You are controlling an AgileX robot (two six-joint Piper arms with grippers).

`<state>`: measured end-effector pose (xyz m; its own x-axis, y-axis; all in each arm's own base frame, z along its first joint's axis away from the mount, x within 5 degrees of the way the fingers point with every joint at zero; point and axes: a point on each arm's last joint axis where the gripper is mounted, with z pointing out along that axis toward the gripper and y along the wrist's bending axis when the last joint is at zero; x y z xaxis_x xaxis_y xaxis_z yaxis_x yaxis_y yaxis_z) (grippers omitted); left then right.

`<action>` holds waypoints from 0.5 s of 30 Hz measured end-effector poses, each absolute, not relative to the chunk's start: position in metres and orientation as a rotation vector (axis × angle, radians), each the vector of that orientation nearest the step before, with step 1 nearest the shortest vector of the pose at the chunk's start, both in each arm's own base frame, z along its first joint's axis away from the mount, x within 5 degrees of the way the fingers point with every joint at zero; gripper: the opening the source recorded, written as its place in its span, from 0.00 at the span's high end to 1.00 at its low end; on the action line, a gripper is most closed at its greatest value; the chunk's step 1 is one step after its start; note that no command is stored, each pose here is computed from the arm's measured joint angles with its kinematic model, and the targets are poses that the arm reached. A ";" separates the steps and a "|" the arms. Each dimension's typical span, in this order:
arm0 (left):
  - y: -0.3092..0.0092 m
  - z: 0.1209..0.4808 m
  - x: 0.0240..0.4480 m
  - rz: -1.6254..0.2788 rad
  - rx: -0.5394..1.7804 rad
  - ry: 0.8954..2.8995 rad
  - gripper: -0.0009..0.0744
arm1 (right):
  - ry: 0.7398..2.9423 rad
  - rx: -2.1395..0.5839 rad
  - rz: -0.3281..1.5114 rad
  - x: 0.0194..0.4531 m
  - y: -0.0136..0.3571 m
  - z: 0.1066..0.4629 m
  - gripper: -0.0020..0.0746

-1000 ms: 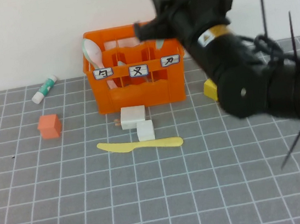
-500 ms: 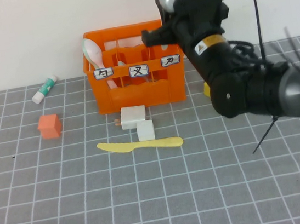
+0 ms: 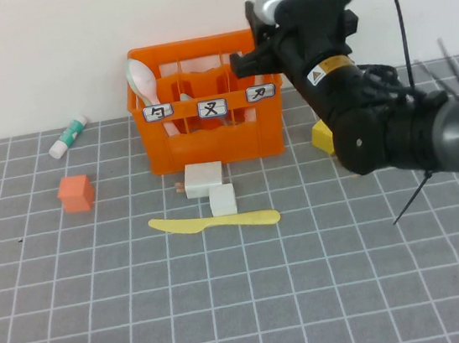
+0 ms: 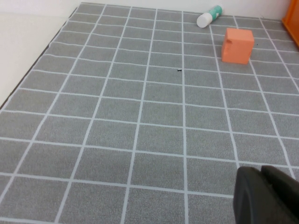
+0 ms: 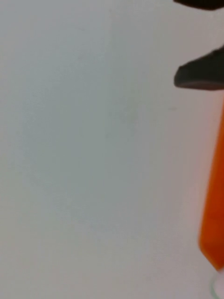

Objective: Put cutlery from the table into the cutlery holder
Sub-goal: Place the knife on the box, then pick up the knife

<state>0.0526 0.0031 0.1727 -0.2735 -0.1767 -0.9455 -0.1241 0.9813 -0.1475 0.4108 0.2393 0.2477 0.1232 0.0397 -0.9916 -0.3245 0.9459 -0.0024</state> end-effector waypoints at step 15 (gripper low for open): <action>0.003 0.173 0.053 -0.053 -0.221 1.853 0.99 | 1.876 -0.903 0.199 0.359 0.245 0.300 0.64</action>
